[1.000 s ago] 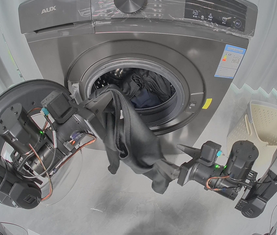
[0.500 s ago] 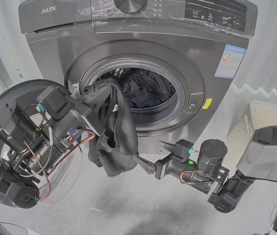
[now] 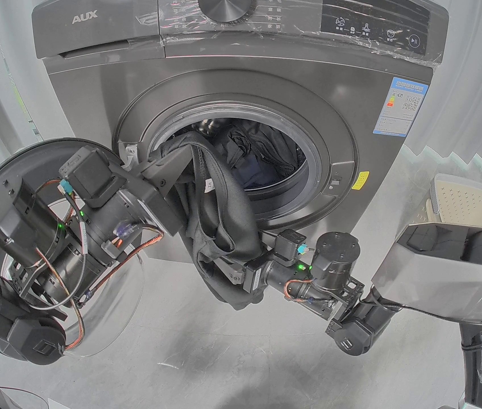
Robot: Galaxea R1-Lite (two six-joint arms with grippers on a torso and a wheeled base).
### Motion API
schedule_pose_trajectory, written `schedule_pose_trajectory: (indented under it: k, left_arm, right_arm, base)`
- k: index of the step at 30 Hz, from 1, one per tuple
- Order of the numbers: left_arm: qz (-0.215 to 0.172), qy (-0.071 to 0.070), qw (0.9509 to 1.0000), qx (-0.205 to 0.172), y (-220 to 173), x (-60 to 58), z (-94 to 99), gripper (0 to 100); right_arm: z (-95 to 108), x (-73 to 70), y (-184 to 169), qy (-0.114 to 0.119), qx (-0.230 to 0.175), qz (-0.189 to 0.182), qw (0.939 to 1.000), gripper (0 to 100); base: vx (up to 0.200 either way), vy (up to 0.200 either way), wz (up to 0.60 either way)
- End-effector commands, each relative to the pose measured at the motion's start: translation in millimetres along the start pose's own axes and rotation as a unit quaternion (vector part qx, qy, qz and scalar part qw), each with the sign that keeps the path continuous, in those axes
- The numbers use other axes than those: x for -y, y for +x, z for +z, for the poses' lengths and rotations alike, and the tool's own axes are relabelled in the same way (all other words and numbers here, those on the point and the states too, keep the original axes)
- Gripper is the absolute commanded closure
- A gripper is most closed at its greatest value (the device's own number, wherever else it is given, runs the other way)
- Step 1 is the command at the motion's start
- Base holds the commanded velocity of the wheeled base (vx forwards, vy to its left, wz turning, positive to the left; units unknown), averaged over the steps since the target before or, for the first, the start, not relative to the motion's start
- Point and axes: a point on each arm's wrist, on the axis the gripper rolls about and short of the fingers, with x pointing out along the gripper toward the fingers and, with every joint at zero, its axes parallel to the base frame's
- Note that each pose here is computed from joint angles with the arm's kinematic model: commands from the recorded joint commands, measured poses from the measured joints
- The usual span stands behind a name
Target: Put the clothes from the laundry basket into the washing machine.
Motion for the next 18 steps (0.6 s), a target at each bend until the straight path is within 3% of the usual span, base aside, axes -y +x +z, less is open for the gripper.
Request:
schedule_pose_trajectory:
  k: [1,8,9,18]
  left_arm:
    - [-0.008,-0.003,1.0,-0.001,-0.3,4.2,-0.7,100]
    - [-0.018,-0.007,0.9998,-0.003,-0.8,9.2,-1.3,100]
    - [-0.02,-0.008,0.9998,-0.002,-0.8,10.6,-0.9,100]
    - [-0.026,-0.012,0.9996,0.001,-0.5,13.9,0.7,100]
  right_arm:
    - [-24.4,-6.0,18.4,-0.002,-0.005,0.018,0.9998,0]
    - [-41.2,-8.1,45.6,-0.004,0.022,0.014,0.9997,0]
    - [-41.3,-7.8,48.2,-0.004,0.027,0.01,0.9996,100]
    - [-30.7,-11.4,57.2,-0.003,0.055,0.003,0.9985,100]
  base:
    - [0.0,0.0,0.0]
    - [0.0,0.0,0.0]
    - [0.0,0.0,0.0]
    - [0.0,0.0,0.0]
